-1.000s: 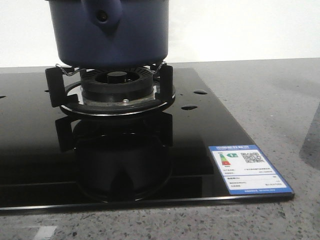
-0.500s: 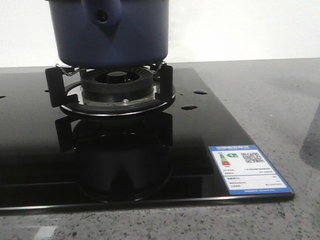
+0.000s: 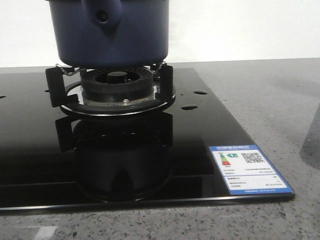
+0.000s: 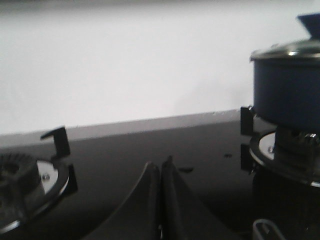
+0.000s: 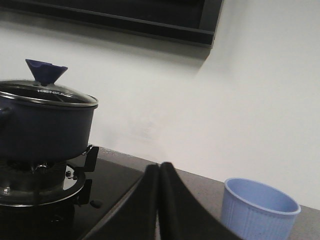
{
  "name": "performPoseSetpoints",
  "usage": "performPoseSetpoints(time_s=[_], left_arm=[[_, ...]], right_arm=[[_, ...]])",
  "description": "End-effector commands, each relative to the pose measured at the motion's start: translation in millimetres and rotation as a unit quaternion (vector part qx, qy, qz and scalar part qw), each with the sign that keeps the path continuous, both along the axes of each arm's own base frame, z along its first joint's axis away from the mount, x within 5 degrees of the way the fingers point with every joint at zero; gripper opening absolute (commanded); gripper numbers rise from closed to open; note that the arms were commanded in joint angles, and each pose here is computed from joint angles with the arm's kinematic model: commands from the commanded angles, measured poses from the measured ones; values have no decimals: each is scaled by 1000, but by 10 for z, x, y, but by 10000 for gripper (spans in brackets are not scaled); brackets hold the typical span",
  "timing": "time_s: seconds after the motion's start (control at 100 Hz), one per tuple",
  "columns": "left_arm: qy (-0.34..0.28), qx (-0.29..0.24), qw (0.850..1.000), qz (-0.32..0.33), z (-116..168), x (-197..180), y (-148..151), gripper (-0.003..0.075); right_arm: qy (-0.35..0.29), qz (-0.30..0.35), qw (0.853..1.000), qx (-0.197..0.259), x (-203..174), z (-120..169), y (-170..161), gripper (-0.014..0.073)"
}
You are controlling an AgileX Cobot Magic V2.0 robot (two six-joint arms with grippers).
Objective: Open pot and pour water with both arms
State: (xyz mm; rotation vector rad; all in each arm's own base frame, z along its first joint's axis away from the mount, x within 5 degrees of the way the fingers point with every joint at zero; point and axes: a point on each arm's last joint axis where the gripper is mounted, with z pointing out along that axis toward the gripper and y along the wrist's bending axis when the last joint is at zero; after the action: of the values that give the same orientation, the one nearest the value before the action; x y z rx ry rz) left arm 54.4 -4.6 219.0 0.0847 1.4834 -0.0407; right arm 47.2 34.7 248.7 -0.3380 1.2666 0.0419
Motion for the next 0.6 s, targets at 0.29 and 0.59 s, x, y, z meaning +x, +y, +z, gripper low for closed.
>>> performPoseSetpoints(time_s=[0.29,0.59], left_arm=[[-10,-39,999,33,-76,-4,41,-20],[-14,-37,999,33,-68,-5,41,-20]], right_arm=[[-12,2,1000,13,-13,100,-2,-49],[-12,2,1000,13,-13,100,-2,-49]])
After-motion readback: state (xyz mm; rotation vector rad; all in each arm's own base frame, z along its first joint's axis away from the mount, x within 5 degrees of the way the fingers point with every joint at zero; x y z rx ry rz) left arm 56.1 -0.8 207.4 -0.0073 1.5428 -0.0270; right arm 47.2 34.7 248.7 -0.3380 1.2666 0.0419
